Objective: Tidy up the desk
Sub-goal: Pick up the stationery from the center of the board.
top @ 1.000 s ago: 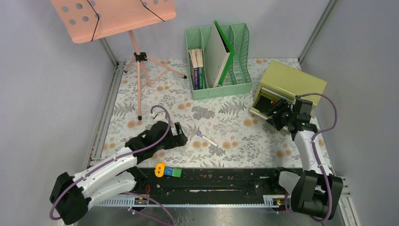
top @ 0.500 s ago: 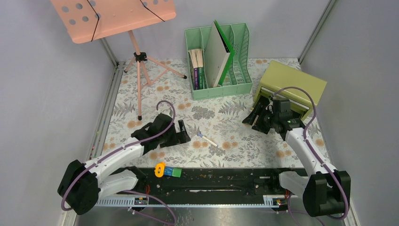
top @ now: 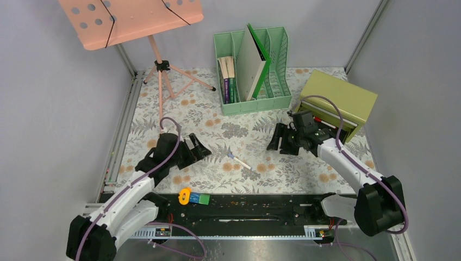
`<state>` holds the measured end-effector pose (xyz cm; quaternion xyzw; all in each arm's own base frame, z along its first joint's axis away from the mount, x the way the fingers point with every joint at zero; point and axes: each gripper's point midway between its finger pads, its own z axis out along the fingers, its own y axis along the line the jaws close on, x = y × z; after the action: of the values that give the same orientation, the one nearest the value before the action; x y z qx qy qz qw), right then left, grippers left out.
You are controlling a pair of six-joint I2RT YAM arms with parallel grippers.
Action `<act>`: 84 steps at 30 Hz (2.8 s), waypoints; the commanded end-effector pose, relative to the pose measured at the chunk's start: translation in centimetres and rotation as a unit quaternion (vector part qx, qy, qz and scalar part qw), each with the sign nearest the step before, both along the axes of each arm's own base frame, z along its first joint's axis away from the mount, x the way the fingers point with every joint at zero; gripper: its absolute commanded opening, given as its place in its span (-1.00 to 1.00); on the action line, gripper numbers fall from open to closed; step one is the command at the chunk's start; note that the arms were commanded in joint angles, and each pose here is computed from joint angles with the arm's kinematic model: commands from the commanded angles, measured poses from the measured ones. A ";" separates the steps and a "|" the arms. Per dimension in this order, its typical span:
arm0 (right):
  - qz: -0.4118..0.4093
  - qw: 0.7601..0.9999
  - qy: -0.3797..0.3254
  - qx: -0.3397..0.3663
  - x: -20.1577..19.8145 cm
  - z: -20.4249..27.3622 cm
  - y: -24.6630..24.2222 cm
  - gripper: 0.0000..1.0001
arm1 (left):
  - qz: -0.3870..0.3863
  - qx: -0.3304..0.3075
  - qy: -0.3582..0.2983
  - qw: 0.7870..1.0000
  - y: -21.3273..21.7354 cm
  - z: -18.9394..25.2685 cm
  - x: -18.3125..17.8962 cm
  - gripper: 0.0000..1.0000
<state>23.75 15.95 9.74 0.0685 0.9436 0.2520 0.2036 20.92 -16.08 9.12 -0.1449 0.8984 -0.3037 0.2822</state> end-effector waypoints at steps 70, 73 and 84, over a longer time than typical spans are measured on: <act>0.368 0.889 -0.013 -0.271 -1.9 -8.3 14.6 -0.94 | 0.039 -0.062 -0.168 0.983 2.0 7.5 -0.5 0.98; 0.363 0.892 -0.020 -0.268 -1.7 -7.7 14.5 -1.00 | 0.038 -0.064 -0.164 0.984 1.9 7.3 -0.4 0.98; 0.269 0.926 -0.093 -0.248 -0.5 -3.1 13.5 -1.00 | 0.027 -0.065 -0.148 0.987 1.4 6.3 -0.4 0.97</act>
<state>22.19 28.54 3.06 -0.3059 0.9384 0.0320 0.1577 20.17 -13.92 15.27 -0.1483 0.8267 -0.3528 0.4125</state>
